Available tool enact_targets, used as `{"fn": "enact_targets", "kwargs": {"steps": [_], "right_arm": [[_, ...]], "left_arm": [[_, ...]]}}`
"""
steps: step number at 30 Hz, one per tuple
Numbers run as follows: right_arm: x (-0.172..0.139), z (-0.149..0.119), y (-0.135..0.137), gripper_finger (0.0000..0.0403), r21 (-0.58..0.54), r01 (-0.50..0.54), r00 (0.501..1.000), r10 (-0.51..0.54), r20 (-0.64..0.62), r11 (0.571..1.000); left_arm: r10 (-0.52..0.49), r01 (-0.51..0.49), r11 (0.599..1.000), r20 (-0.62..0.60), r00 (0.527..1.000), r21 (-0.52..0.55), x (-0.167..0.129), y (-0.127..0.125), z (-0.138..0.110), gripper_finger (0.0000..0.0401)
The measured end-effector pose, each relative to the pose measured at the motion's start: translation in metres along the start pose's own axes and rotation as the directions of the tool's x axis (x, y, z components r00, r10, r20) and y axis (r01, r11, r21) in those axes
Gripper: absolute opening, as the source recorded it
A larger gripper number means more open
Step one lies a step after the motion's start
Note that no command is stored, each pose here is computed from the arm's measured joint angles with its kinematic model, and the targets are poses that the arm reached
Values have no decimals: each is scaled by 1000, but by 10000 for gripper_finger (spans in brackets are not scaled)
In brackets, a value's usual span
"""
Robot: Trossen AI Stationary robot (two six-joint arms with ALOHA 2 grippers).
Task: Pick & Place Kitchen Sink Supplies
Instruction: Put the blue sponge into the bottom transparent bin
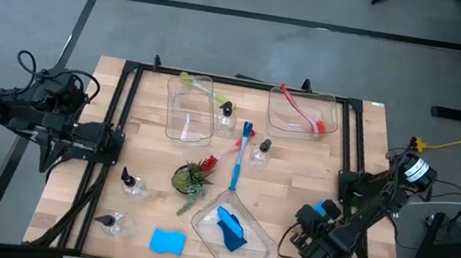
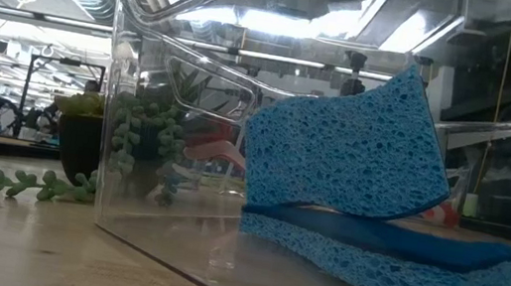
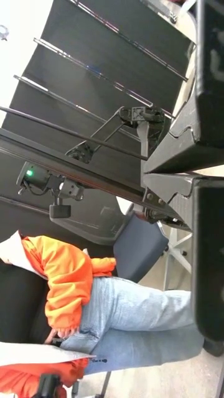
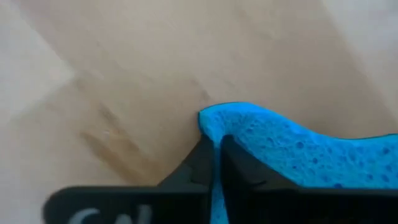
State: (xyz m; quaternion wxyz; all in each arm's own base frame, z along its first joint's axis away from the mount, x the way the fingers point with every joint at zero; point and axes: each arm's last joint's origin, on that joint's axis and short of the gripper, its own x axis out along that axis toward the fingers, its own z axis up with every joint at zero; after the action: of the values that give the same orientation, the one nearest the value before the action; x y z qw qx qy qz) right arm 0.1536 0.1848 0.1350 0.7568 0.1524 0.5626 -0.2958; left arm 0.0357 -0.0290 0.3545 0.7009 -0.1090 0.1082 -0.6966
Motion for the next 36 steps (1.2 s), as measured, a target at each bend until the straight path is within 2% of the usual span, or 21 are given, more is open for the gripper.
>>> {"fn": "enact_targets", "kwargs": {"steps": [5, 14, 24, 29, 36], "right_arm": [[-11, 9, -2, 10, 33, -77, 997, 78, -7, 996], [-31, 24, -7, 4, 68, -203, 978, 200, 57, 977], [-52, 60, -14, 4, 93, -373, 914, 348, 208, 923], [-64, 91, -12, 4, 53, -511, 822, 469, 321, 858], [-77, 134, -5, 4, -71, -695, 623, 649, 437, 715]], "left_arm": [[0, 0, 1000, 0, 1000, 0, 0, 0, 0, 6], [-1, 1, 1000, 0, 1000, 0, 0, 0, 0, 6], [0, 0, 1000, 0, 1000, 0, 0, 0, 0, 6], [0, 0, 1000, 0, 1000, 0, 0, 0, 0, 6], [-1, 1, 1000, 0, 1000, 0, 0, 0, 0, 6]]}}
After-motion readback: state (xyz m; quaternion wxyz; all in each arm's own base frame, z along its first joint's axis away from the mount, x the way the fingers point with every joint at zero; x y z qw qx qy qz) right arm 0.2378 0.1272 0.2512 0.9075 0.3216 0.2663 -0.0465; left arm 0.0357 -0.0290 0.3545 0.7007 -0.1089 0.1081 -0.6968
